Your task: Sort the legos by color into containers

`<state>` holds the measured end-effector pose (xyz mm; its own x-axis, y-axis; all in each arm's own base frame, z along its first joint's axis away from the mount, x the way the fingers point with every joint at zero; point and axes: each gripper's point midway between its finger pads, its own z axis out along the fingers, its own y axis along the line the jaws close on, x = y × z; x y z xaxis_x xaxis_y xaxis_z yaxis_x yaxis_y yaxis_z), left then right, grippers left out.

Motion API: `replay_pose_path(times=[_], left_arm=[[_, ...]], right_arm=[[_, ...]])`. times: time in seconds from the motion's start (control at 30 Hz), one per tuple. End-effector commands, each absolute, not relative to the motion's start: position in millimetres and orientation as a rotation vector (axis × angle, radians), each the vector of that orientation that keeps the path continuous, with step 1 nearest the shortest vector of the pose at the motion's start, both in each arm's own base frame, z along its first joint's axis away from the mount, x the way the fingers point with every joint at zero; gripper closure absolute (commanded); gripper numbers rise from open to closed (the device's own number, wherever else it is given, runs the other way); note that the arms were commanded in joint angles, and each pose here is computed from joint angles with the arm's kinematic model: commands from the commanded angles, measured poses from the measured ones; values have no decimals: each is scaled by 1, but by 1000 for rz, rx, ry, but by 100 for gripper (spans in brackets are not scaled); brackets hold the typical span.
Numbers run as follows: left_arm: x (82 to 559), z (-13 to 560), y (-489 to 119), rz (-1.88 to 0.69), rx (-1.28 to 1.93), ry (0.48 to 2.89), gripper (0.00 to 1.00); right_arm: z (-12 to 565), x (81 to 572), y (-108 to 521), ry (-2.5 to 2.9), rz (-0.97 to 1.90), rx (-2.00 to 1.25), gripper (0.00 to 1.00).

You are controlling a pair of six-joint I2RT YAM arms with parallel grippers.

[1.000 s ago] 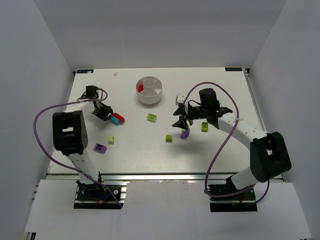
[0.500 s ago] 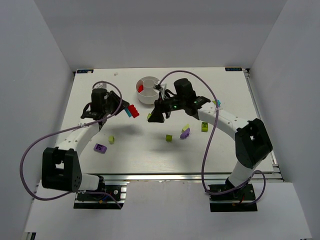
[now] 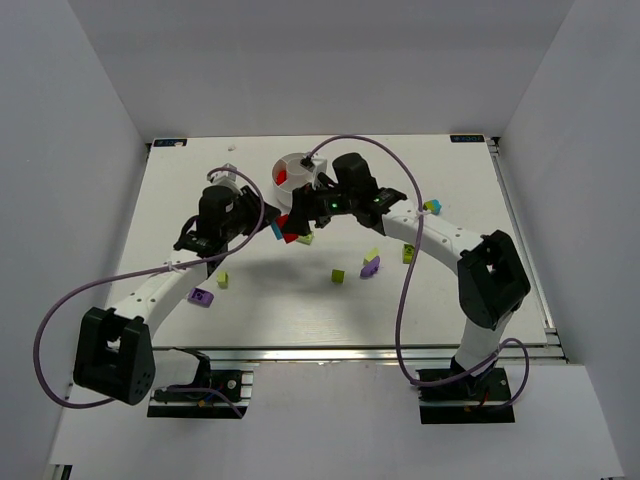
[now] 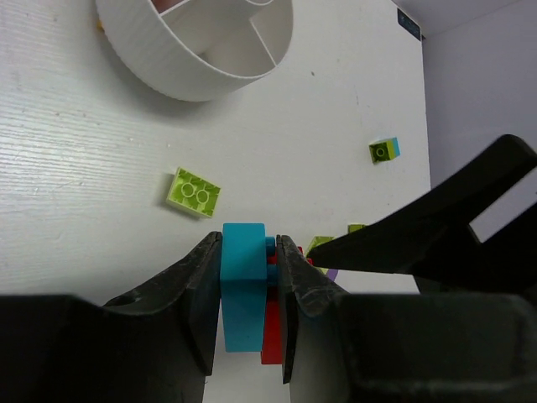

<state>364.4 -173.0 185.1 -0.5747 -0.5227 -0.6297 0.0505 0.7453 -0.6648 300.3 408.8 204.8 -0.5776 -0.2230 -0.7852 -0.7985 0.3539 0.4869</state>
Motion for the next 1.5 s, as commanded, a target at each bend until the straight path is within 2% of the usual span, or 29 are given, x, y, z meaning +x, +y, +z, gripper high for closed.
replay_pose_path(times=[0.0, 0.2, 0.4, 0.5, 0.53, 0.6, 0.63, 0.7, 0.73, 0.77, 0.97, 1.3, 1.47], left_arm=[[364, 214, -174, -829, -327, 1951, 100], [358, 217, -181, -852, -319, 1941, 100], [355, 215, -185, -862, -315, 1945, 100], [355, 216, -186, -859, -316, 1943, 100], [355, 214, -185, -854, -320, 1948, 100], [356, 214, -184, -838, -320, 1950, 100], [356, 211, -182, -827, -323, 1957, 100], [358, 210, -179, -795, -324, 1959, 100], [358, 207, -177, -780, -325, 1971, 100], [361, 211, -177, -768, -311, 1964, 100], [379, 202, -163, -611, -304, 1999, 100], [443, 219, -164, -482, -356, 1970, 100], [466, 242, -202, -599, -77, 1882, 100]], right_arm=[[216, 312, 414, 1994, 1179, -822, 20], [209, 319, 415, 2002, 1142, -822, 28], [211, 315, 421, 1984, 1189, -852, 40], [214, 313, 423, 1966, 1212, -870, 52], [216, 312, 423, 1956, 1215, -876, 61], [219, 311, 422, 1934, 1215, -891, 71], [223, 310, 421, 1915, 1209, -904, 81], [227, 311, 417, 1898, 1201, -909, 89], [227, 312, 414, 1895, 1197, -909, 97], [228, 314, 410, 1894, 1201, -905, 100], [239, 336, 372, 1820, 1161, -877, 100], [236, 362, 296, 1794, 996, -797, 100], [237, 362, 274, 1758, 977, -818, 100]])
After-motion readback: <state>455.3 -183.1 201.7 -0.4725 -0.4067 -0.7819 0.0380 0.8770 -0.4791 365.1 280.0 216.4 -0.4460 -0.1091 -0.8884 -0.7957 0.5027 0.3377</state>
